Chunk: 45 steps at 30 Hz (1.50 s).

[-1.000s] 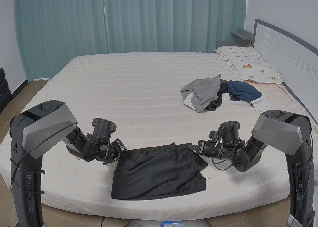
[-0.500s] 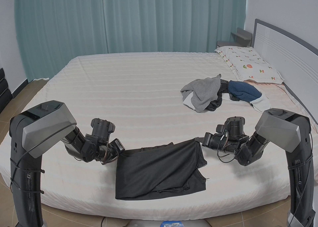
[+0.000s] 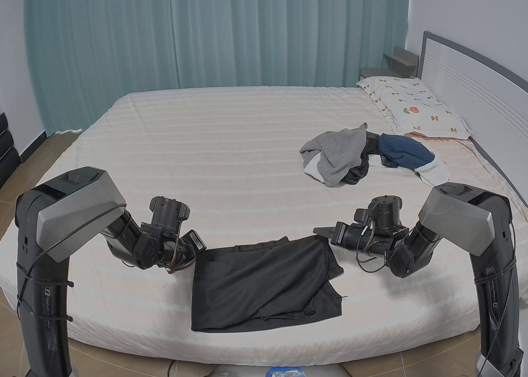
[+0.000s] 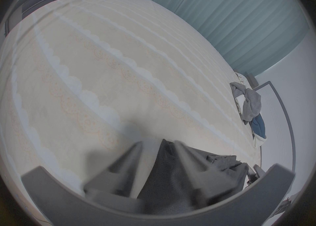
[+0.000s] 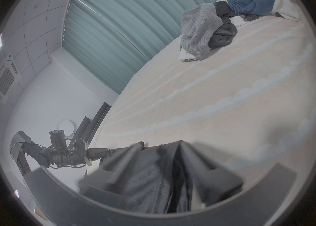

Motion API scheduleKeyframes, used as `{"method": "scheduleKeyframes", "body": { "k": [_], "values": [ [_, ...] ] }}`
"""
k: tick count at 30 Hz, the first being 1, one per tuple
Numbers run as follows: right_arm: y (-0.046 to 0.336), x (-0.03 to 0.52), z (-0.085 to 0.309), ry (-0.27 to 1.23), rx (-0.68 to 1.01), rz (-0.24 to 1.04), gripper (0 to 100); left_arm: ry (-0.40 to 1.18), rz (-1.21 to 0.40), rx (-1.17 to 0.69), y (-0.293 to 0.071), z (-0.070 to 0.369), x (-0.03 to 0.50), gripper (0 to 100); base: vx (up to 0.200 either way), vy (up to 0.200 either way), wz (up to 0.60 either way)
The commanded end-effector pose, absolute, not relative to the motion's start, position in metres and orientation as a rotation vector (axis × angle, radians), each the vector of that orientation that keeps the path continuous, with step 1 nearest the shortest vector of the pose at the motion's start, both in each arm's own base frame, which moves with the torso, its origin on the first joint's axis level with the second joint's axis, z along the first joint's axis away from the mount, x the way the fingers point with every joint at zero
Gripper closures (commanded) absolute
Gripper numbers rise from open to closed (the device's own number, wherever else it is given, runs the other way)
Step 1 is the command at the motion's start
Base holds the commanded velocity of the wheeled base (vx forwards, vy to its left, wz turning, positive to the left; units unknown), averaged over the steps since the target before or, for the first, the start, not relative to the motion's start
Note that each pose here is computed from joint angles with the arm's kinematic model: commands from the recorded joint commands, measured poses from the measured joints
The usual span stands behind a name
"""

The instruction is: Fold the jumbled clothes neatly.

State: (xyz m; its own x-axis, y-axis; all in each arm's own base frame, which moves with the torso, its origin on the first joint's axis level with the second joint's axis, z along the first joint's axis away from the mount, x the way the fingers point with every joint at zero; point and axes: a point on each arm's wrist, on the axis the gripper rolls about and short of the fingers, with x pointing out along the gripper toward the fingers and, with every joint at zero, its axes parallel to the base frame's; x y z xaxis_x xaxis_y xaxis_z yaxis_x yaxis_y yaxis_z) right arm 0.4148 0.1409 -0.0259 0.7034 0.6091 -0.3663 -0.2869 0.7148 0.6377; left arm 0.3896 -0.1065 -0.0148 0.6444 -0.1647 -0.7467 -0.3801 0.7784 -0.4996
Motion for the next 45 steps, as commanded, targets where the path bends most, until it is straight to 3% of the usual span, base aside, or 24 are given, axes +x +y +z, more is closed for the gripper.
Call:
{"method": "scheduleKeyframes", "body": {
  "k": [1,8,14,26,45],
  "values": [
    [0.135,0.397,-0.004,0.607,0.594,0.537,0,0.871,0.144,-0.723,-0.106,-0.013,0.391,0,0.000,0.000,0.00],
    [0.131,0.329,0.024,0.728,0.617,0.659,0,0.847,0.148,-0.769,-0.101,-0.007,0.391,0,0.000,0.000,0.00],
    [0.147,0.296,0.021,0.844,0.648,0.717,0,0.797,0.133,-0.805,-0.097,0.009,0.382,0,0.000,0.000,0.00],
    [0.151,0.304,-0.012,0.874,0.635,0.697,0,0.833,0.005,-0.771,-0.130,0.024,0.344,0,0.000,0.000,0.00],
    [0.147,0.315,-0.018,0.858,0.640,0.676,0,0.864,-0.030,-0.746,-0.146,0.020,0.336,0,0.000,0.000,0.00]
  ]
}}
